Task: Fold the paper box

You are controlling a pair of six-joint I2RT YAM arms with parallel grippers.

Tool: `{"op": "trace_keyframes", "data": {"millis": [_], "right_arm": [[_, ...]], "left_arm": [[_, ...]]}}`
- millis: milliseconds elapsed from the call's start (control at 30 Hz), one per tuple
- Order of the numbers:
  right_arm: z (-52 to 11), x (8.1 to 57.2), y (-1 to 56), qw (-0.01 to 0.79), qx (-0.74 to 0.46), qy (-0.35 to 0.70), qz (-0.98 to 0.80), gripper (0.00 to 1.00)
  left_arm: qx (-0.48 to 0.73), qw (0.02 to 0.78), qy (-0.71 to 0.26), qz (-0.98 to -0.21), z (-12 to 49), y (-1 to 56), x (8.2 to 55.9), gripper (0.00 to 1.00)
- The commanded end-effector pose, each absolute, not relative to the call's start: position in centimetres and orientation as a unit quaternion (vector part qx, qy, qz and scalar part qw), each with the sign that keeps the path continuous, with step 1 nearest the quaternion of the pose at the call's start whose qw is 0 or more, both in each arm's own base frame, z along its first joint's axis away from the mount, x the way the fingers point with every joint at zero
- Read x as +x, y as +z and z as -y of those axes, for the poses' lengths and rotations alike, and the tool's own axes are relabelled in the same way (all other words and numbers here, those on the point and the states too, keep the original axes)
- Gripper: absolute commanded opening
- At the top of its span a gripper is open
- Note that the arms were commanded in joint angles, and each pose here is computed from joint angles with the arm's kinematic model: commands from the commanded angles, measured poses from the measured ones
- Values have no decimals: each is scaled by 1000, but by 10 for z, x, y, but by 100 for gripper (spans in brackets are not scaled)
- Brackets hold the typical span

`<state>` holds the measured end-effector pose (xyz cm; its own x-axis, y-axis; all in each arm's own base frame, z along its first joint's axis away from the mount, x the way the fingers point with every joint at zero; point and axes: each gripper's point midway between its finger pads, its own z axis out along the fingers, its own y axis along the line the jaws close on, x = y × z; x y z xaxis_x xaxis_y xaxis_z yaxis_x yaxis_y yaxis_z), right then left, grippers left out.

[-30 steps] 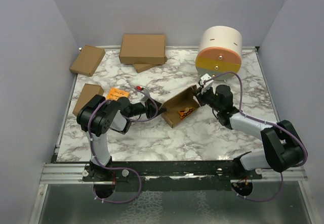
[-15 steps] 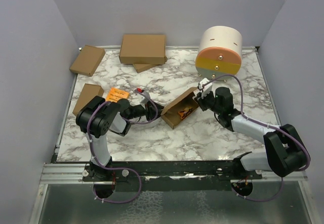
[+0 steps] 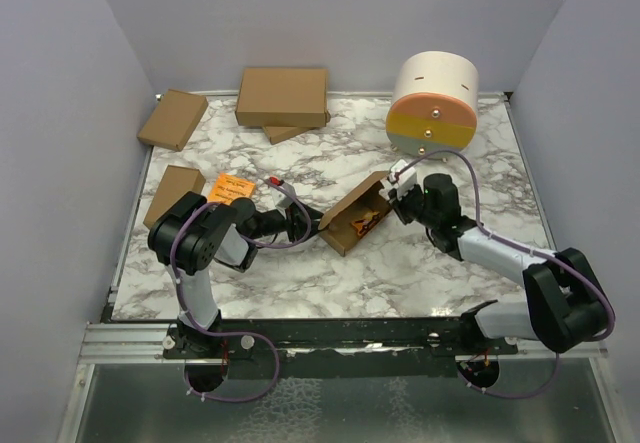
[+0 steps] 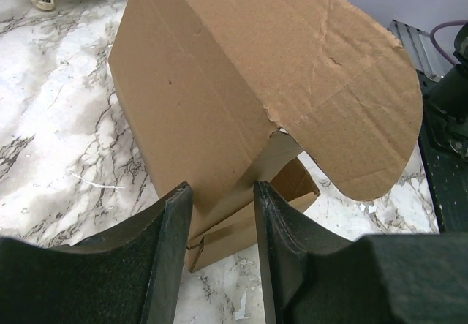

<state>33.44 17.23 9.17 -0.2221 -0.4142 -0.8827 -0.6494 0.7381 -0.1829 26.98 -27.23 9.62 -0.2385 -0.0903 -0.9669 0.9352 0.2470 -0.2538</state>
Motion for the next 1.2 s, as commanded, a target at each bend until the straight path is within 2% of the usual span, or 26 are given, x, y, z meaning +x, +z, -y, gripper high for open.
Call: {"op": "trace_keyframes", "data": {"millis": [0, 100, 267, 433, 633, 700, 833, 967, 1167], "right_arm": [[-166, 337, 123, 549, -369, 82, -745, 17], [-165, 324, 136, 554, -411, 86, -719, 24], [-154, 315, 148, 506, -464, 95, -721, 24], [-169, 295, 179, 493, -524, 164, -675, 22], [-204, 295, 260, 520, -518, 267, -625, 24], [-218, 301, 270, 508, -506, 315, -622, 26], [-247, 317, 251, 434, -485, 379, -658, 25], [-266, 333, 213, 390, -486, 363, -693, 25], [-264, 326, 176, 340, -500, 344, -718, 23]], "left_arm": [[385, 591, -492, -511, 275, 145, 270, 42], [386, 590, -492, -511, 275, 144, 270, 41], [387, 588, -492, -512, 276, 141, 270, 41], [390, 584, -494, -513, 276, 139, 270, 41], [391, 582, -493, -515, 277, 137, 270, 40], [392, 582, -493, -515, 277, 137, 271, 40], [392, 580, -494, -516, 277, 136, 270, 40], [393, 579, -493, -517, 277, 135, 271, 40], [395, 576, -494, -518, 278, 134, 271, 40]]}}
